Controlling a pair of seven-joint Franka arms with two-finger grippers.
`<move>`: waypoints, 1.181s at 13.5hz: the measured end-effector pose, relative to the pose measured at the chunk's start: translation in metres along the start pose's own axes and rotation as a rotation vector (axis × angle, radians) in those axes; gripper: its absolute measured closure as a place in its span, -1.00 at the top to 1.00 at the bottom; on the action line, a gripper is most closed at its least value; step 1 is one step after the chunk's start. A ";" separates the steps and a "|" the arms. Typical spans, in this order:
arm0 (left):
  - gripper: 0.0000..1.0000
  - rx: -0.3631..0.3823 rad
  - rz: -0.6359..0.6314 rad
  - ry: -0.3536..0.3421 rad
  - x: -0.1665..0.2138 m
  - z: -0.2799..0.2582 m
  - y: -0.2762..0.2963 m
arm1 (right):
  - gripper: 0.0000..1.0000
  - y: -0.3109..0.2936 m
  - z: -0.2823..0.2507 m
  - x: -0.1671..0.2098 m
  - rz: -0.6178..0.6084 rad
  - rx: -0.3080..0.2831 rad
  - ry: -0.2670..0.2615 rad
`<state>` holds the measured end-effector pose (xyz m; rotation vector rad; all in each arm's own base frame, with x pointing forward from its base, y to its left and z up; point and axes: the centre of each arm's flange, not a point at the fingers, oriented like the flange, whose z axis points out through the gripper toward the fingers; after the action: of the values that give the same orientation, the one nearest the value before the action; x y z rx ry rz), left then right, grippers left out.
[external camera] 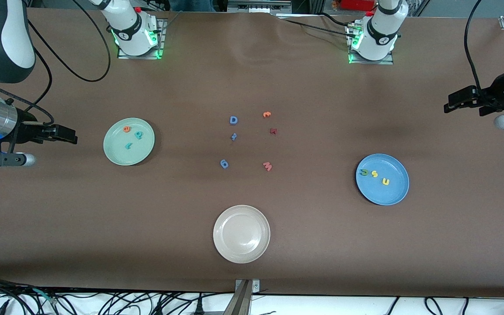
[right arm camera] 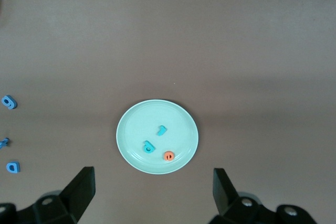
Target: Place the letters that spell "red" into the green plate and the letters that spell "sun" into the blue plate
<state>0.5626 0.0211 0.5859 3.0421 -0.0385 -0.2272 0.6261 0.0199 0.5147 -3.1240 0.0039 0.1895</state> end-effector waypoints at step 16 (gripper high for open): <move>1.00 0.000 0.000 0.000 0.000 0.000 0.000 | 1.00 0.032 -0.040 -0.005 0.052 -0.011 0.074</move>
<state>0.5626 0.0214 0.5858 3.0418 -0.0378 -0.2272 0.6256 -0.0130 0.5547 -3.1417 0.0846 0.0749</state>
